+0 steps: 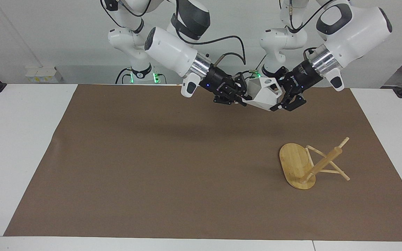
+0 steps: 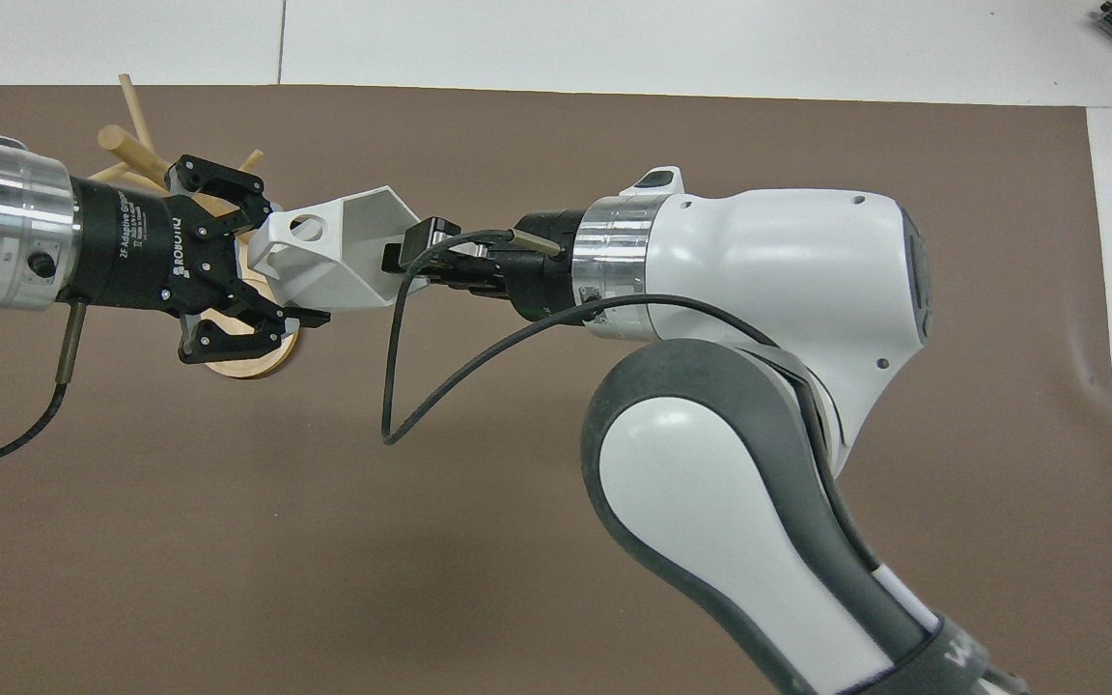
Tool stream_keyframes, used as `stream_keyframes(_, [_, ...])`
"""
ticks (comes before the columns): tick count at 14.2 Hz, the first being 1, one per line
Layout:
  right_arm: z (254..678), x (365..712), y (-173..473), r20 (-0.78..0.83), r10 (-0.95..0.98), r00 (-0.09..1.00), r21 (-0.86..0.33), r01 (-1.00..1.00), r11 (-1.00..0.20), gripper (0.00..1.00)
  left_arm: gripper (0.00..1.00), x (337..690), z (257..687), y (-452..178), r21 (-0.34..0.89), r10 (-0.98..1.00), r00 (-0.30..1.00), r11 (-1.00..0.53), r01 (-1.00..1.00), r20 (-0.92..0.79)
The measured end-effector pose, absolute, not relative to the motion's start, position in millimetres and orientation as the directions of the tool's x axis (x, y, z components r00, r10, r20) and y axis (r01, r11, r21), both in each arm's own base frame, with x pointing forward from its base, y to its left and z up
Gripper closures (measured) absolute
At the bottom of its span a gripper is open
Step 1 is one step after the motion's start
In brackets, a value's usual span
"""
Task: Hang cup on rack
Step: 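Open the right gripper and withdraw it from the cup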
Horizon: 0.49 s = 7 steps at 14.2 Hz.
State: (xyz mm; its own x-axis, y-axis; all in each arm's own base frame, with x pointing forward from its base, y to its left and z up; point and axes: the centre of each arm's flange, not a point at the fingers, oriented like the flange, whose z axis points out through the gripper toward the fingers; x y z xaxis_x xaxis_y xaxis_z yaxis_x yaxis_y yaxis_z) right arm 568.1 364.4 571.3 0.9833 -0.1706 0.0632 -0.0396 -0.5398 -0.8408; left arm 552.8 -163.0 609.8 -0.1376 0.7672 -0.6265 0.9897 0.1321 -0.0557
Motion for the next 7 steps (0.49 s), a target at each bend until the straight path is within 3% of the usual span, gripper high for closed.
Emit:
stream_keyframes(3, [571,570,362,0.063,-0.176,0.982,-0.841,-0.042,-0.54,0.67,0.3,551,604,-161,-0.064,0.768,-0.15,0.141,0.988,-0.623])
stream_keyframes(5, [572,573,356,0.064,-0.186,0.981,-0.841,-0.047,-0.539,0.52,0.3,550,597,-159,-0.065,0.767,-0.163,0.157,0.985,-0.62])
stream_keyframes(7, [573,578,349,0.067,-0.199,0.978,-0.842,-0.052,-0.537,0.29,0.3,548,589,-156,-0.066,0.765,-0.187,0.187,0.98,-0.617])
